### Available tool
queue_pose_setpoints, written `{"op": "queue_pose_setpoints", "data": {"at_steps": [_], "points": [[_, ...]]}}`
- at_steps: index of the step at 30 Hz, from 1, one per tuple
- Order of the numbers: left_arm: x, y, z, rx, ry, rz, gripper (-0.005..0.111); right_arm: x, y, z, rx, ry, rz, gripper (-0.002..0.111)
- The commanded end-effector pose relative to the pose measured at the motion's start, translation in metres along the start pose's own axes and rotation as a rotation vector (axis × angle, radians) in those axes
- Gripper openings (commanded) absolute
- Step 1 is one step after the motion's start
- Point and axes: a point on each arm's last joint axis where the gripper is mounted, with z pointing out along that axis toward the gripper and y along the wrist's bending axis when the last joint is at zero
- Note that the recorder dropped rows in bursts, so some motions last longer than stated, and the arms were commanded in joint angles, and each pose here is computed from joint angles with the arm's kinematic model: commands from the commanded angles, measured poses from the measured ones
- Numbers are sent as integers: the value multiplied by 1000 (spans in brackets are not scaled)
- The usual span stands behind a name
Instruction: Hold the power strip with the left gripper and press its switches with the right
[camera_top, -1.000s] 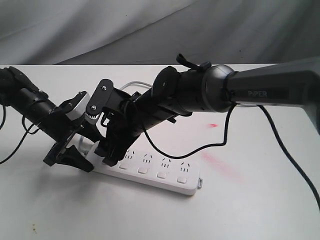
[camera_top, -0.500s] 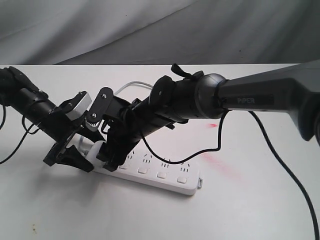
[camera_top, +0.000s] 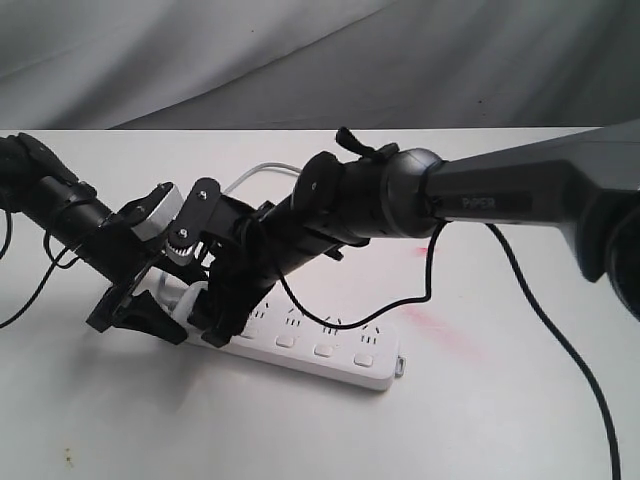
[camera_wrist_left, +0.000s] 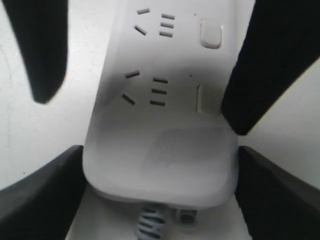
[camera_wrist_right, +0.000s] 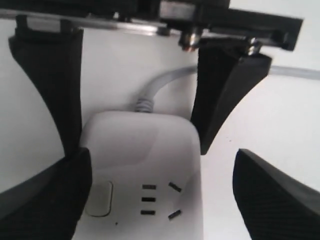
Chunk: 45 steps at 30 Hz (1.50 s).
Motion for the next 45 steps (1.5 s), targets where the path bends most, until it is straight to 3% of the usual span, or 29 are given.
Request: {"op": "queue_pose_setpoints", "data": {"at_steps": [1, 9, 21, 31, 38, 45], "points": [[10, -4, 8, 41, 67, -8, 45, 13, 4, 13, -36, 66, 2, 71], [10, -4, 8, 41, 67, -8, 45, -23, -8, -35, 79, -49, -6, 69], [10, -4, 8, 41, 67, -8, 45, 20, 1, 14, -69, 79, 89, 67], [10, -4, 8, 41, 67, -8, 45, -13, -10, -31, 47, 4, 29, 65], [10, -4, 8, 41, 67, -8, 45, 8, -20, -40, -16, 137, 112, 65], [10, -4, 8, 41, 67, -8, 45, 13, -20, -42, -55, 156, 142, 65]]}}
